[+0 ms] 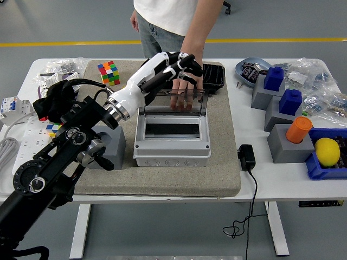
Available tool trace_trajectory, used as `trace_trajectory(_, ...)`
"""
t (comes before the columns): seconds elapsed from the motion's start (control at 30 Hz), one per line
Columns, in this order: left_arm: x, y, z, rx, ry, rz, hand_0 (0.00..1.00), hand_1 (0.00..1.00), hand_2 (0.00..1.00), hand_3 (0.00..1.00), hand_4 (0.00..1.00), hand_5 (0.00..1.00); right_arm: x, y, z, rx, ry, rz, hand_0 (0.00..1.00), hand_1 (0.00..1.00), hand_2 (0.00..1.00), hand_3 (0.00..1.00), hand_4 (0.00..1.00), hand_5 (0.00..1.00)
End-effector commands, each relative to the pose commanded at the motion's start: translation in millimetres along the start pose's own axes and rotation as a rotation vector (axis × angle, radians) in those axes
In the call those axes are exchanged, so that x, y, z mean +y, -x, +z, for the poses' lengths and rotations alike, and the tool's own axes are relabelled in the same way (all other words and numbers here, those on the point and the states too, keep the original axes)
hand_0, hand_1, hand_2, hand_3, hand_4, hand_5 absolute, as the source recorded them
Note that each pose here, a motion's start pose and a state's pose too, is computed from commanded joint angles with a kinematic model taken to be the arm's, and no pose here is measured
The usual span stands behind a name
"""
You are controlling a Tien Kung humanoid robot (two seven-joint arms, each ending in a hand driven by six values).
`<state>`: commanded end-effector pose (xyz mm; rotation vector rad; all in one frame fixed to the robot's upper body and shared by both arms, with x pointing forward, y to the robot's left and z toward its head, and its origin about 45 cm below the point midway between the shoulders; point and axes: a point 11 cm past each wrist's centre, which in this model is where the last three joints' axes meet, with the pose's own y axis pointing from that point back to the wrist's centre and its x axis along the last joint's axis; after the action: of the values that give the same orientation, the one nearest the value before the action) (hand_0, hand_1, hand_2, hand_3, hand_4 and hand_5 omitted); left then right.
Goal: Fetch the battery,place it into the box,close the lid of the box
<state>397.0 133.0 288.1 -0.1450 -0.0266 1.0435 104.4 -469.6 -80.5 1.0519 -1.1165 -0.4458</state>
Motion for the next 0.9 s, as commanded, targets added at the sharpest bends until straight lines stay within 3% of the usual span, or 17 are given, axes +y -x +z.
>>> trace_trajectory(0.07,0.2,-9.7,0.1,0.083,0.001,0.078,0.713,0.793,0.758,0.709,0.998,0.812,0.0,0.3,0,-0.001,0.0,-0.001,0.702,0.644,0.669,0.724,0.998,0.934)
trace_trajectory(0.13,0.7,-14.7,-1.1,0.0,-0.002,0.132,0.713,0.793,0.758,0.709,0.998,0.812,0.1,0.6,0,-0.002,0.0,-0.001,0.702,0.644,0.669,0.724,0.998,0.934)
trace_trajectory(0.17,0.5,-14.7,-2.8,-0.037,-0.008,0.135,0.83,0.88,0.826,0.787,0.998,0.935,0.1,0.6,-1,-0.003,-0.001,-0.002,0.702,0.643,0.668,0.724,0.998,0.934)
trace_trajectory(0.33,-1.1,-10.2,-14.7,-0.269,-0.049,0.078,0.83,0.88,0.826,0.787,0.998,0.935,0.2,0.2,-3,-0.004,-0.005,-0.002,0.702,0.643,0.668,0.724,0.998,0.934)
trace_trajectory(0.37,-1.4,-9.8,-16.2,-0.31,-0.054,0.074,0.935,0.942,0.867,0.821,0.998,0.998,0.2,0.1,-4,-0.005,-0.006,-0.002,0.701,0.643,0.669,0.724,0.998,0.933)
trace_trajectory(0.57,-2.3,-8.0,-26.2,-0.571,-0.102,0.045,0.935,0.942,0.867,0.821,0.998,0.998,0.2,0.4,-3,-0.007,-0.003,-0.002,0.701,0.643,0.669,0.724,0.998,0.933)
trace_trajectory(0.6,-2.2,-8.4,-27.7,-0.618,-0.11,0.042,0.998,0.997,0.908,0.843,0.998,0.998,0.2,0.5,-3,-0.007,-0.003,-0.002,0.701,0.644,0.667,0.724,0.998,0.933)
trace_trajectory(0.9,0.0,-14.0,-42.2,-1.011,-0.185,-0.004,0.998,0.998,0.909,0.815,0.998,0.998,0.2,0.2,-3,-0.009,-0.004,-0.001,0.699,0.644,0.667,0.724,0.998,0.934)
